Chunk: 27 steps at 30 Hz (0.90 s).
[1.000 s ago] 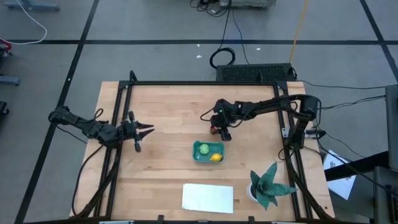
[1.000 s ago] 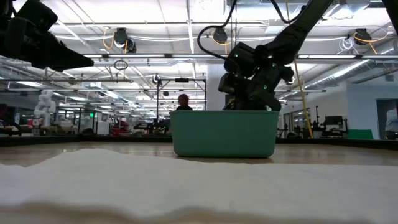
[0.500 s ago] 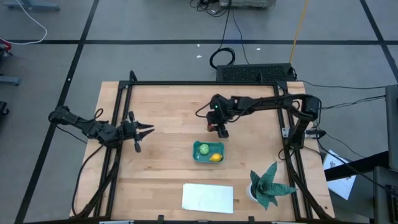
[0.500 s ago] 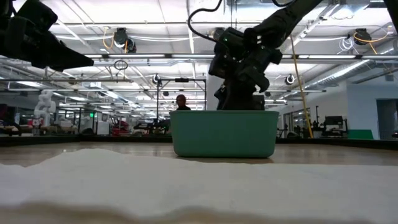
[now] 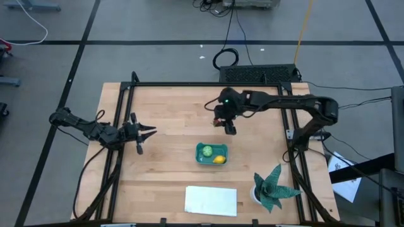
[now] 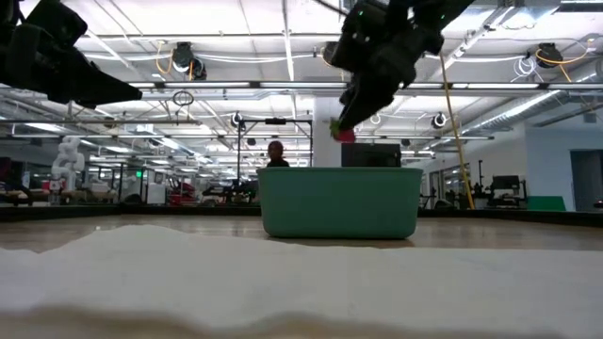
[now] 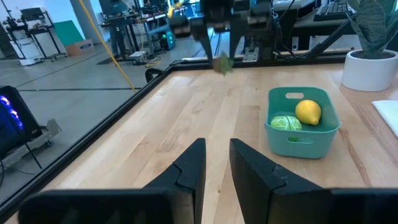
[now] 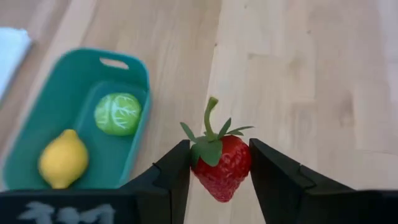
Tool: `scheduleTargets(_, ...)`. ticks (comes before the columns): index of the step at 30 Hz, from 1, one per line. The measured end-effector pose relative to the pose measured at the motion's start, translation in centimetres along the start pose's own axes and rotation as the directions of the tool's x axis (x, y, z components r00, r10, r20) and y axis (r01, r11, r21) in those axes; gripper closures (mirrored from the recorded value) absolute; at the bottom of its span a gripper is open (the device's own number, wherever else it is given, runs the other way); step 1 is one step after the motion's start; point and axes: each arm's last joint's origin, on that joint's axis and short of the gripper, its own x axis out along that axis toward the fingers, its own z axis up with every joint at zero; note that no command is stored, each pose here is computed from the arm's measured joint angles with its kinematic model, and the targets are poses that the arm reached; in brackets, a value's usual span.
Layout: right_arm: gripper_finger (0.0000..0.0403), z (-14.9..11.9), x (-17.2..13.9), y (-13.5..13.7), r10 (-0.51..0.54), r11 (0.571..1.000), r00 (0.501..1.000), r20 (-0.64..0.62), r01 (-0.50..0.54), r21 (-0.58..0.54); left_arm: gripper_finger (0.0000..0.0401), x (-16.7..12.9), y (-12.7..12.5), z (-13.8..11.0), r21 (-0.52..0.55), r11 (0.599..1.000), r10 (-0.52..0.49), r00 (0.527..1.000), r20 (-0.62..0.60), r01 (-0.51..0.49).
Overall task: Pick and placing Produce into tupperware
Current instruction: Put the strawberry into the bin
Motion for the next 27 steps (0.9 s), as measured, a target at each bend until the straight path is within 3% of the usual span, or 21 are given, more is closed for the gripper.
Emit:
scheduleTargets(12, 0.0269, -1.2, -6.5, 2.7, -0.047, 0.998, 0.986, 0.16, 0.039, 0.051, 0.0323, 0.0, 0.0, 0.0, -0.01, 1.0, 0.0, 1.0, 0.0, 0.0)
scheduleTargets(21, 0.027, -3.8, -9.2, 4.6, -0.086, 0.993, 0.948, 0.307, 0.059, 0.099, 0.0323, 0.0, 0.0, 0.0, -0.011, 1.0, 0.0, 1.0, 0.0, 0.0)
scheduleTargets(27, 0.027, -5.7, -10.5, 6.3, -0.066, 0.995, 0.896, 0.439, 0.028, 0.094, 0.0323, 0.0, 0.0, 0.0, -0.017, 1.0, 0.001, 1.0, 0.0, -0.001)
